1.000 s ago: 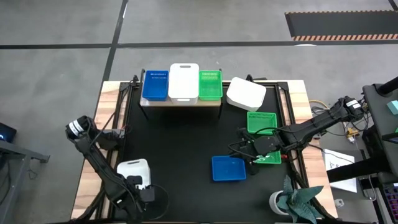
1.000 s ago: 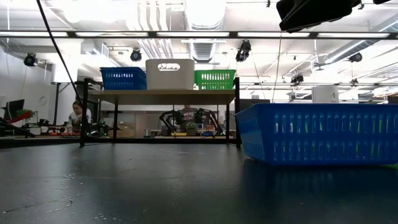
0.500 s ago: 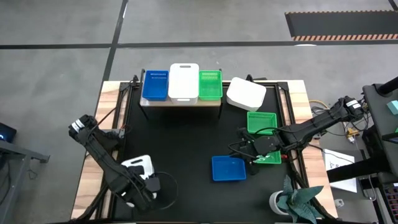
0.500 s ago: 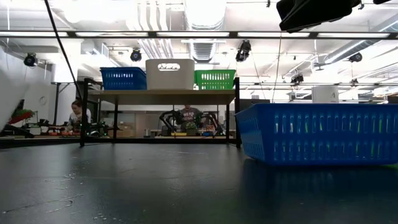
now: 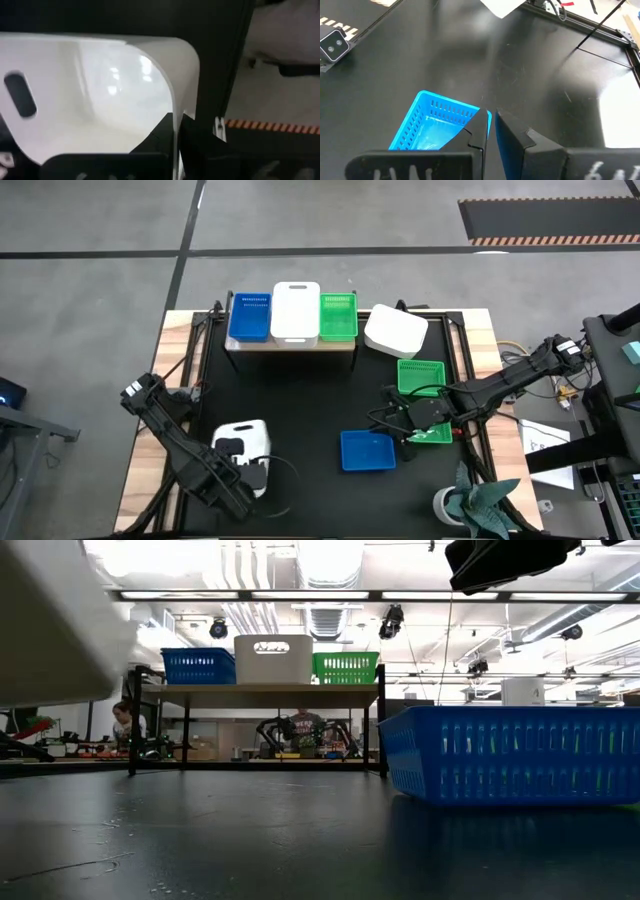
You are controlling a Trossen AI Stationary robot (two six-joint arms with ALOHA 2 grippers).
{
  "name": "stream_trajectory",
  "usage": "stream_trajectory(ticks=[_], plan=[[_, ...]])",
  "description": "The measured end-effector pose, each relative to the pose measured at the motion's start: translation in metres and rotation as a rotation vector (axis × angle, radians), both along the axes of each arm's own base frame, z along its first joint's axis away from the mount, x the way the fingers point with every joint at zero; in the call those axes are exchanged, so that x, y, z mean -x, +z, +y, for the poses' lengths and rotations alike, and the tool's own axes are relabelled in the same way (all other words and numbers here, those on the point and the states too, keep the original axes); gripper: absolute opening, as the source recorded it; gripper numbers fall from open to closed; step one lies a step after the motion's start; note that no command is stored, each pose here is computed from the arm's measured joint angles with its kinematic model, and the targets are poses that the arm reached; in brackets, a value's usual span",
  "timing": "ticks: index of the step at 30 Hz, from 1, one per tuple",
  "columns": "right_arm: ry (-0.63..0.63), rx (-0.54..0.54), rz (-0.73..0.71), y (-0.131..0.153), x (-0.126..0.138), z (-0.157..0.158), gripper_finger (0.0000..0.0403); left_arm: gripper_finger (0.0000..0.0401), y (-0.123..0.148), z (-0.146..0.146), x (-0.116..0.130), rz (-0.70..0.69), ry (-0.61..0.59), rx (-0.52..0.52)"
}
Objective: Stack baskets on shelf by color
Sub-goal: Stack the bottom white bin on top of the white bin on the shelf
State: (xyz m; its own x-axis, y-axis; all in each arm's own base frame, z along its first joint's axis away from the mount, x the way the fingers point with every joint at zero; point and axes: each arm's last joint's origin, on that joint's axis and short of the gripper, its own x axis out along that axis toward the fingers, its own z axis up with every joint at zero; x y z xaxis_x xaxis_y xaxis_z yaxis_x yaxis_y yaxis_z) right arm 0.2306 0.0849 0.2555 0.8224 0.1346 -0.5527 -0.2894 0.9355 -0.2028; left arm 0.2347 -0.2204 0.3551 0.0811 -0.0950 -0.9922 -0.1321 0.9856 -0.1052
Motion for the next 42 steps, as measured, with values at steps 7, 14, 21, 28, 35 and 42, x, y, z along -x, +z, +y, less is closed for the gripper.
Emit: stream_trajectory(ticks=[7,14,21,28,35,42], plan=[[0.0,0.0,0.0,0.0,0.0,0.0,0.0027,0.0,0.016,0.007,-0.011,-0.157,-0.069,-0.094],[0.001,0.001,0.001,0.0,0.0,0.0,0.0027,0.0,0.04,0.02,-0.019,-0.38,-0.193,-0.302],[0.001,0.002,0.001,-0.001,0.0,0.0,0.0027,0.0,0.052,0.047,-0.035,-0.446,-0.358,-0.574],[0.001,0.003,0.001,-0.001,0.0,0.0,0.0027,0.0,0.053,0.095,-0.06,-0.347,-0.449,-0.72],[0.001,0.004,0.004,-0.001,0.0,0.0,0.0027,0.0,0.073,0.151,-0.072,-0.298,-0.443,-0.817],[0.002,0.005,0.006,-0.001,0.0,0.0,0.0027,0.0,0.089,0.209,-0.074,-0.241,-0.377,-0.87]])
